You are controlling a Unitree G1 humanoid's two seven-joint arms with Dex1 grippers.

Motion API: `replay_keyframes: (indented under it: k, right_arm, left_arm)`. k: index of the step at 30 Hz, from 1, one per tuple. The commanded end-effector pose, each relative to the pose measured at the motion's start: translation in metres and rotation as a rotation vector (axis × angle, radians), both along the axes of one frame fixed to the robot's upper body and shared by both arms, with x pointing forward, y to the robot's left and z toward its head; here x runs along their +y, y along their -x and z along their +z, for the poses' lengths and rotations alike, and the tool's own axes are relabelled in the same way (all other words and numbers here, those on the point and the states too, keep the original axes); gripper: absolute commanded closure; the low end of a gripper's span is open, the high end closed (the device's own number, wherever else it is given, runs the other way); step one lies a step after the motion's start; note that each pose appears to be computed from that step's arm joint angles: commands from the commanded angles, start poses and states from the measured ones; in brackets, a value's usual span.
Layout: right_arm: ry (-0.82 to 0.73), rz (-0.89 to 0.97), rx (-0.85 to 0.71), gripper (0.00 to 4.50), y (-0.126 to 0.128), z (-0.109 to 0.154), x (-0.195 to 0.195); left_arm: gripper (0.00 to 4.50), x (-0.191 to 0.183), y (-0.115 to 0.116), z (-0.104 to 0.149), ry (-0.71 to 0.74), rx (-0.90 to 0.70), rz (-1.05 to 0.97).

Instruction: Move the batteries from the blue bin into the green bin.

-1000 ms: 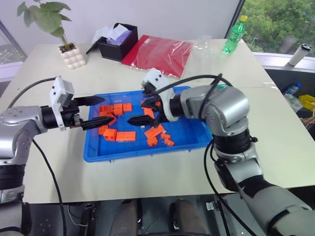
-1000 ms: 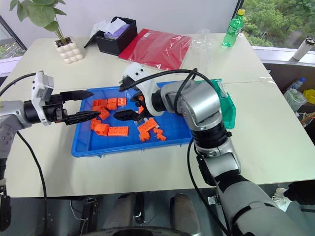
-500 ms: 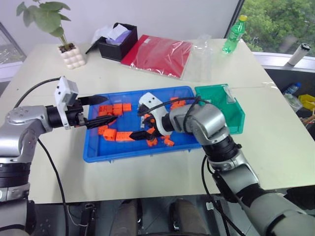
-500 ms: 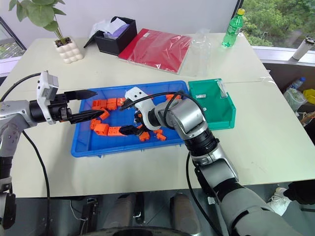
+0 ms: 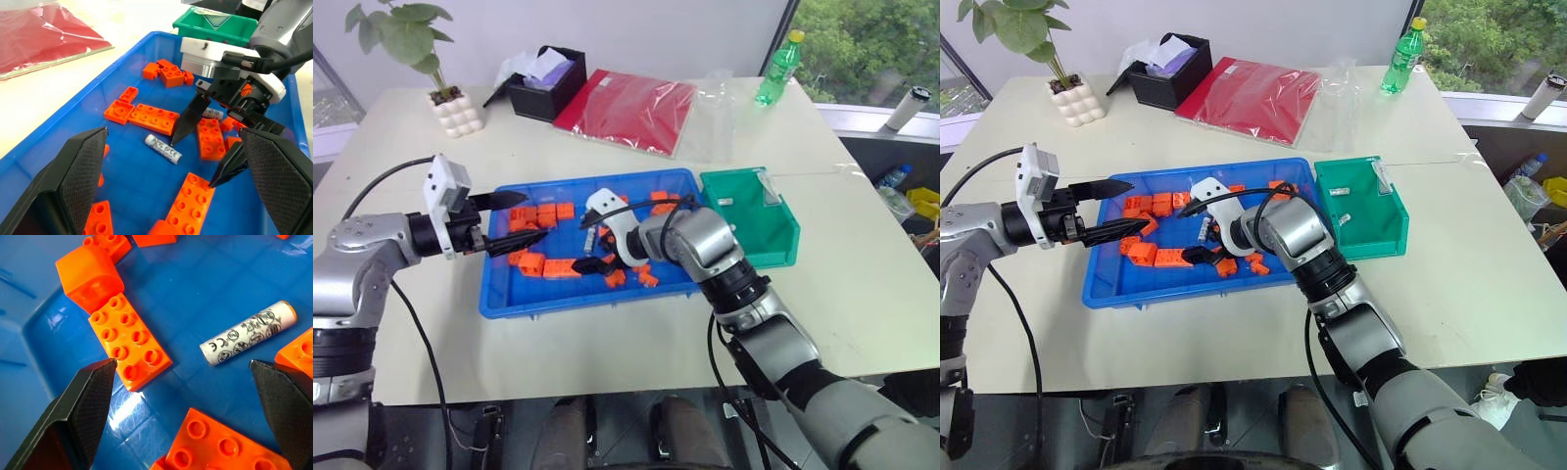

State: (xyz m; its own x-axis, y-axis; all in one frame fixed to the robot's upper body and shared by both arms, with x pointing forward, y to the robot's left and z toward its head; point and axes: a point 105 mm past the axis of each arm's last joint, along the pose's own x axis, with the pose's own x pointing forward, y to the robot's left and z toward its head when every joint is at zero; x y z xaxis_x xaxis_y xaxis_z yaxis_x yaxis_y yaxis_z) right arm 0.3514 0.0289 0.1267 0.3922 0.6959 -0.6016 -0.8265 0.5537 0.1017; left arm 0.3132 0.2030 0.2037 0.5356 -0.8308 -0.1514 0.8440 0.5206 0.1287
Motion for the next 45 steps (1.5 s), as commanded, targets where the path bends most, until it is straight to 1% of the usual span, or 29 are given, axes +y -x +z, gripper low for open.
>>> replay_keyframes:
  k: [1,5,11,15,25,29,37,43,45]
  right_arm:
    - [-0.007,-0.072,-0.078,0.03,-0.015,0.014,0.005]
    - [-0.029,-0.130,-0.099,0.03,-0.025,0.024,0.010]
    - [-0.077,-0.278,-0.073,0.03,-0.040,0.038,0.009]
    - [-0.068,-0.295,-0.070,0.03,-0.040,0.039,0.009]
    - [-0.050,-0.248,-0.050,0.03,-0.019,0.031,0.017]
    - [-0.040,-0.242,-0.047,0.03,-0.015,0.025,0.017]
    - [-0.015,-0.248,-0.048,0.03,-0.017,0.008,0.021]
    - [-0.011,-0.258,-0.054,0.03,-0.022,0.004,0.022]
    - [-0.011,-0.257,-0.052,0.58,-0.022,0.004,0.022]
  left_arm:
    - [0.00,-0.002,0.004,0.013,0.013,-0.069,-0.006]
    - [0.00,-0.003,0.003,0.011,0.021,-0.071,-0.004]
    - [0.00,-0.005,0.001,0.010,0.029,-0.076,0.000]
    - [0.00,-0.005,0.000,0.010,0.038,-0.085,0.010]
    - [0.00,-0.004,-0.001,0.009,0.043,-0.083,0.014]
    - [0.00,-0.005,-0.002,0.010,0.042,-0.084,0.013]
    - [0.00,-0.004,-0.002,0.010,0.040,-0.085,0.012]
    - [0.00,-0.003,-0.002,0.010,0.039,-0.086,0.017]
    - [0.00,-0.003,-0.001,0.010,0.037,-0.086,0.019]
